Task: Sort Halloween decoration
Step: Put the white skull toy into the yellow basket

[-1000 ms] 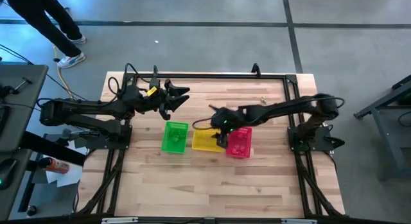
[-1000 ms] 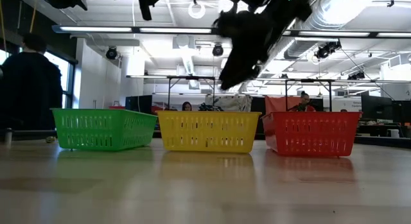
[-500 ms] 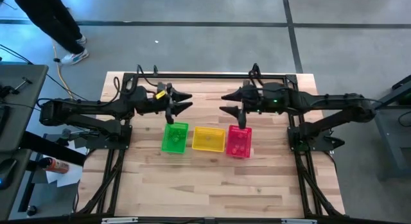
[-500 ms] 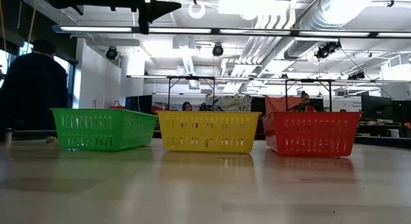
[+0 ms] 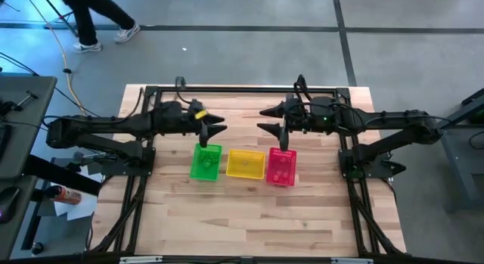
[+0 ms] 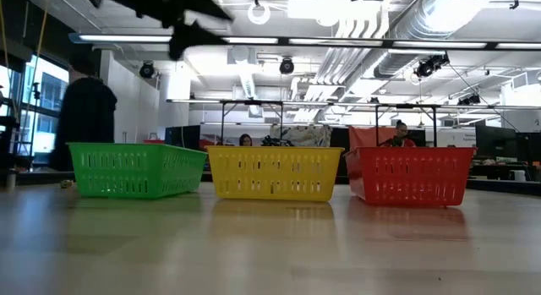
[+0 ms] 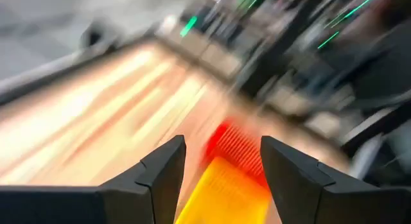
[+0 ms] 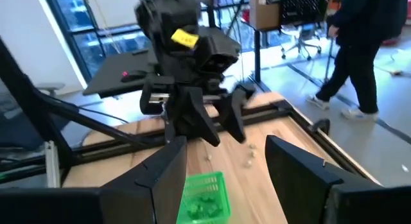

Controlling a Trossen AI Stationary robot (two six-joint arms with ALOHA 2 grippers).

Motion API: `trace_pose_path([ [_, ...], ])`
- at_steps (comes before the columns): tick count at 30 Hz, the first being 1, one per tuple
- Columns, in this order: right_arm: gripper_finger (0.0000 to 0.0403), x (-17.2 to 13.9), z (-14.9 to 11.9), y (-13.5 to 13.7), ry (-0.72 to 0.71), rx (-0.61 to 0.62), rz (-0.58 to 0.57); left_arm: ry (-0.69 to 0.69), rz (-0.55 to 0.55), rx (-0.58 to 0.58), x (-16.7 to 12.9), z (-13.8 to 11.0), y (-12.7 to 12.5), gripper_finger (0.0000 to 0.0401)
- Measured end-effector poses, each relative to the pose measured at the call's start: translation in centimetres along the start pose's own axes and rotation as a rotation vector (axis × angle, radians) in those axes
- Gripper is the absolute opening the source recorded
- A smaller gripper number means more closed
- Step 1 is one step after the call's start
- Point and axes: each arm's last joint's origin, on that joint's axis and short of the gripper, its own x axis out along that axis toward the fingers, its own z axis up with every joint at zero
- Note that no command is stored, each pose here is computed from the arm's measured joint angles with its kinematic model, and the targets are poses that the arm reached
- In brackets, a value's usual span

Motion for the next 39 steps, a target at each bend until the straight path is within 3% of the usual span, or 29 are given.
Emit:
trace_pose_path([
  [6, 0.0206, 0.0, -0.6, -0.3, 0.056, 0.021, -0.036, 0.506, 0.427, -0.004, -2.5, -0.9, 1.1, 0.0193],
  [12, 0.0206, 0.0, -0.8, -0.4, 0.086, 0.016, -0.041, 0.856, 0.663, -0.041, -4.6, -3.2, 3.5, 0.0193],
  [19, 0.0206, 0.7, -1.3, -0.3, 0.104, 0.013, -0.047, 1.147, 0.593, 0.005, -4.2, -6.9, 6.3, 0.0193],
  [26, 0.0206, 2.0, -2.3, -0.3, 0.148, 0.052, -0.054, 1.342, 0.605, 0.047, -2.4, -9.1, 8.3, 0.0193],
  [34, 0.0206, 2.9, -3.1, -0.3, 0.181, 0.106, -0.065, 1.488, 0.557, 0.112, -0.1, -10.9, 9.7, 0.0193],
  [39, 0.0206, 2.9, -3.0, -0.3, 0.177, 0.11, -0.064, 1.482, 0.54, 0.114, 1.1, -11.7, 10.2, 0.0193],
])
